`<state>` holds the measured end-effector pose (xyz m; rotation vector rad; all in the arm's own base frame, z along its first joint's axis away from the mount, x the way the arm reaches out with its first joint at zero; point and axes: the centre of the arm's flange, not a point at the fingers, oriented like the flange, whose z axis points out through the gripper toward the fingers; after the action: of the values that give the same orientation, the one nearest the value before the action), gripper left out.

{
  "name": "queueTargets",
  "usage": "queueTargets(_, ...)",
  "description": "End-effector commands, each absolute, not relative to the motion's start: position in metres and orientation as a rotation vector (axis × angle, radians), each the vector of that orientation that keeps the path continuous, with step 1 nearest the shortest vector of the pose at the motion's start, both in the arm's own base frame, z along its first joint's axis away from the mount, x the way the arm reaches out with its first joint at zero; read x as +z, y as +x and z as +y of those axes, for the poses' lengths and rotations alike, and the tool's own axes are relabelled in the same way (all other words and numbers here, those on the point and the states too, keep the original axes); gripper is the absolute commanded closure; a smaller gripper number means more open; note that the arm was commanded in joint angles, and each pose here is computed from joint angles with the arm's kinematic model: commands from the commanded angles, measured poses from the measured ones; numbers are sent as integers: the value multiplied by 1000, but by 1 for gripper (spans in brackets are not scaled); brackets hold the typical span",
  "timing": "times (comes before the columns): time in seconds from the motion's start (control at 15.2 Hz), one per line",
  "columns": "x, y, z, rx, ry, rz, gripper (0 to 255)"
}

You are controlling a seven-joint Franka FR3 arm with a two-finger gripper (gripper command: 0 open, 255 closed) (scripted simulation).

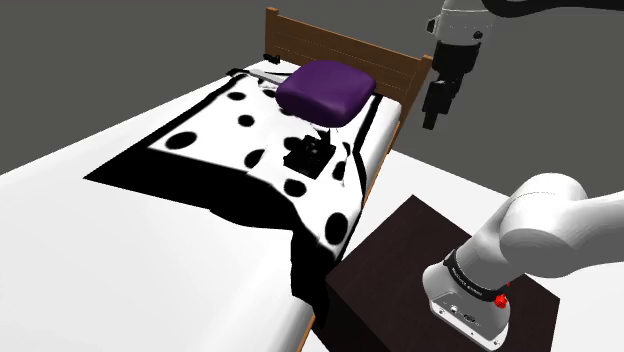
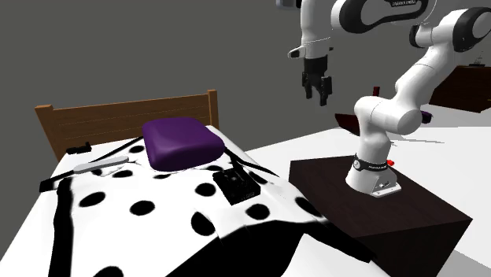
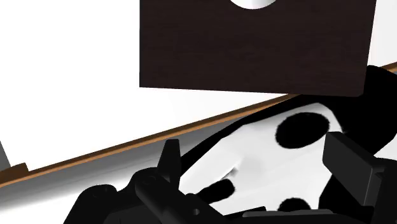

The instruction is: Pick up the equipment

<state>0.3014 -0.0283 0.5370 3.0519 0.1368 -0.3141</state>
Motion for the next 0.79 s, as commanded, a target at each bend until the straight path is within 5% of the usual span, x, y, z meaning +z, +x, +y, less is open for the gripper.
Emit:
queueTargets(0.0,537,301,-28,-314,3052,137,0)
queueTargets(0.73,448,390,43,-229,2927,-596,0)
